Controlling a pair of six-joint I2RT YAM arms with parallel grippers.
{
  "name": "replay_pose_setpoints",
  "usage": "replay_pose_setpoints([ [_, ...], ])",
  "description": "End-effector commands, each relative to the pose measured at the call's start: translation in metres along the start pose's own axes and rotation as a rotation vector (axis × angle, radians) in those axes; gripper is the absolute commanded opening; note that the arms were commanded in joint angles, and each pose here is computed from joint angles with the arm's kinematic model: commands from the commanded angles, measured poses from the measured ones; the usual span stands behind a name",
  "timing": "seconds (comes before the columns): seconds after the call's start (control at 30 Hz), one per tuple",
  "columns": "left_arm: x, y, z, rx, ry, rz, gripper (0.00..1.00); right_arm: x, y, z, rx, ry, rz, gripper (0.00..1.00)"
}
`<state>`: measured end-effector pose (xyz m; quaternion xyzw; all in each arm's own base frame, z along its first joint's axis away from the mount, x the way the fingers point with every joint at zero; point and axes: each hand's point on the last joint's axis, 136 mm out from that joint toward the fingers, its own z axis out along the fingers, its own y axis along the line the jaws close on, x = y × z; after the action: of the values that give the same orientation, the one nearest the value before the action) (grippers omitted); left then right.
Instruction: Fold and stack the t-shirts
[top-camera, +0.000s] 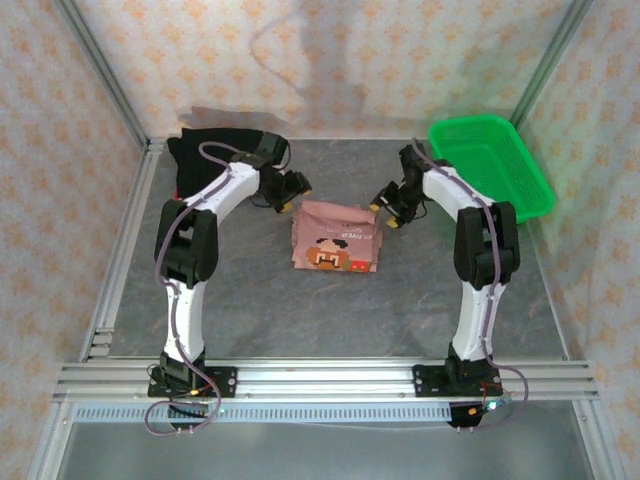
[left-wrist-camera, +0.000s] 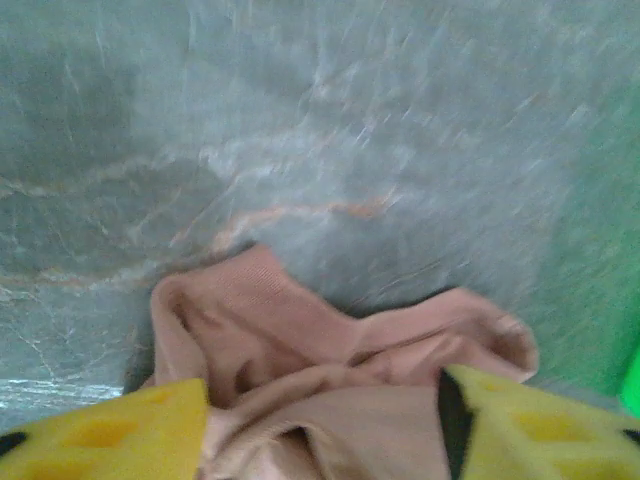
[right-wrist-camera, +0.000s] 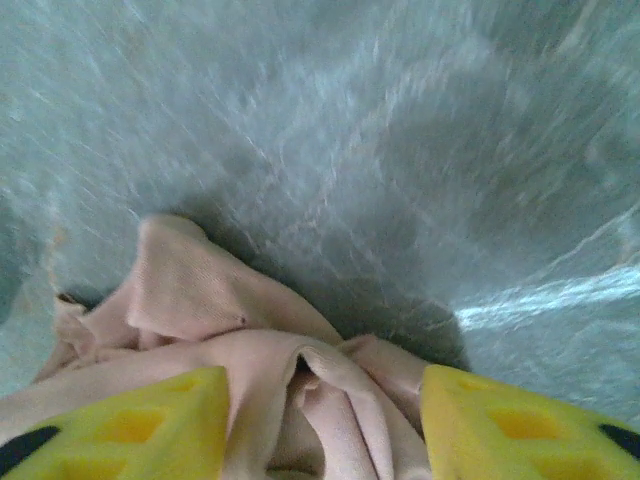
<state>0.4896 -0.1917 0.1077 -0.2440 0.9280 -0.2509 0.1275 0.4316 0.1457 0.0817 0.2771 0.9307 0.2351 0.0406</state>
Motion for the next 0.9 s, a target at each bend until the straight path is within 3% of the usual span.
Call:
replay_pose_setpoints([
  [0.0, -0.019, -0.053, -0.082, 0.108, -0.128, 0.091, 0.77, -0.013, 0.035, -0.070, -0.092, -0.178, -0.092, 0.58],
  [0.13, 0.000, -0.059, -0.116, 0.156, -0.133, 0.122, 0.80, 0.017, 0.033, -0.097, -0.153, -0.181, -0.106, 0.59],
  [0.23, 0.032, -0.056, -0.117, 0.195, -0.084, 0.149, 0.78, 0.052, 0.042, -0.092, -0.272, -0.132, -0.116, 0.54],
  [0.27, 0.045, -0.053, -0.107, 0.209, -0.050, 0.145, 0.74, 0.063, 0.047, -0.085, -0.321, -0.108, -0.110, 0.53],
  [0.33, 0.065, -0.046, -0.084, 0.222, 0.014, 0.127, 0.57, 0.073, 0.050, -0.067, -0.359, -0.063, -0.090, 0.46],
  [0.4, 0.075, -0.042, -0.060, 0.221, 0.049, 0.118, 0.46, 0.070, 0.045, -0.047, -0.335, -0.056, -0.069, 0.41],
  [0.5, 0.079, -0.049, -0.026, 0.270, 0.094, 0.107, 0.46, 0.053, 0.056, -0.027, -0.390, -0.081, -0.048, 0.40],
  [0.7, 0.055, -0.020, 0.038, 0.081, 0.094, 0.107, 0.45, 0.006, 0.052, 0.018, -0.320, -0.147, -0.003, 0.37],
  [0.87, 0.042, -0.002, 0.055, -0.015, 0.093, 0.106, 0.51, -0.006, 0.045, 0.040, -0.278, -0.142, 0.040, 0.41],
])
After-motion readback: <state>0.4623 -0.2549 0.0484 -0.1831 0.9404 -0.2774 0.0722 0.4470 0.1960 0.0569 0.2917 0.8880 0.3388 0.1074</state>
